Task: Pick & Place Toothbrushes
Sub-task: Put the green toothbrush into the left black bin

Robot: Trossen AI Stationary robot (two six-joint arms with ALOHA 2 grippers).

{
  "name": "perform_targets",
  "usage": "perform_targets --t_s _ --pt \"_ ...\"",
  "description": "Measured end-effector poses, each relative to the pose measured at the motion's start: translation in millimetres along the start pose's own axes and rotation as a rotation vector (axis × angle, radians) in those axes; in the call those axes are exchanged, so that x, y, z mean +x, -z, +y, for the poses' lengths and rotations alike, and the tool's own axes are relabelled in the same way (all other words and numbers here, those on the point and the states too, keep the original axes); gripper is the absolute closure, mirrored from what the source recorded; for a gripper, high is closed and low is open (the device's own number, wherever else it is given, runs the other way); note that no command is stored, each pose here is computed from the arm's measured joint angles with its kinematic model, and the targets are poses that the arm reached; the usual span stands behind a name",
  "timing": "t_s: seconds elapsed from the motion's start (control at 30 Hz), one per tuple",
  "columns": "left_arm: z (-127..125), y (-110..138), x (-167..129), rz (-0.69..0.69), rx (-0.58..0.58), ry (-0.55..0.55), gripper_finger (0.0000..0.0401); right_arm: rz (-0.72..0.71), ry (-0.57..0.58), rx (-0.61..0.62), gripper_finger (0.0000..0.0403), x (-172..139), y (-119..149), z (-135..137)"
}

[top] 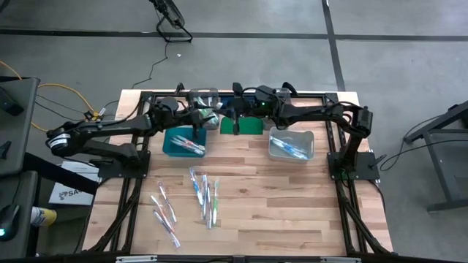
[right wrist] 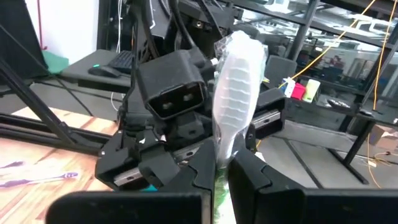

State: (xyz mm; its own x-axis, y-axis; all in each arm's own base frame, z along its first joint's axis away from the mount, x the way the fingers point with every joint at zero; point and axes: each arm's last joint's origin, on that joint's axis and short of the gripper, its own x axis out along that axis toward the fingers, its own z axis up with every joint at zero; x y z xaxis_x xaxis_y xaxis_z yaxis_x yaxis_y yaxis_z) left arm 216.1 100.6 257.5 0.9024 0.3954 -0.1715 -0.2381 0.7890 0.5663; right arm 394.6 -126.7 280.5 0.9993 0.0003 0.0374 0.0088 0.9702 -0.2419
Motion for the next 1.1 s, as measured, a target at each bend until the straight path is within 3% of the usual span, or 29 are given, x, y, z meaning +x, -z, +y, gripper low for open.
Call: perform_targets --t_s 0.17,0.37,0.5,0.67,0.8,0.9,1.1 --pt "1.0 -1.5 -0.1 -0.017 -0.034 -0.007 0.0266 0.007 -0.004 0.024 0.0388 0.0 0.7 0.2" --pt "1.6 -1.8 -1.1 -0.013 -0.053 -0.015 0.0377 0.028 0.042 0.046 0.0387 0.4 2.1 -0.1" --pt "0.8 -0.5 -1.1 0.004 -0.052 -0.012 0.0376 0.044 0.078 0.084 0.0356 1.6 2.5 2.8" --pt "-0.8 4.6 -1.2 0.079 -0.029 -0.029 0.0381 0.104 0.097 0.206 0.0283 -3.3 -0.4 3.2" --pt "-2.6 11.4 -2.1 0.184 0.076 -0.048 0.0381 0.205 0.116 0.233 0.0222 -18.6 -14.3 2.9" --pt "-0.1 18.6 -3.2 0.259 0.219 -0.044 0.0381 0.310 0.144 0.243 0.0188 -33.6 -24.0 4.7" --pt "16.8 40.0 -5.3 0.301 0.433 0.049 0.0381 0.472 0.116 0.275 0.0164 -61.3 -39.9 13.2"
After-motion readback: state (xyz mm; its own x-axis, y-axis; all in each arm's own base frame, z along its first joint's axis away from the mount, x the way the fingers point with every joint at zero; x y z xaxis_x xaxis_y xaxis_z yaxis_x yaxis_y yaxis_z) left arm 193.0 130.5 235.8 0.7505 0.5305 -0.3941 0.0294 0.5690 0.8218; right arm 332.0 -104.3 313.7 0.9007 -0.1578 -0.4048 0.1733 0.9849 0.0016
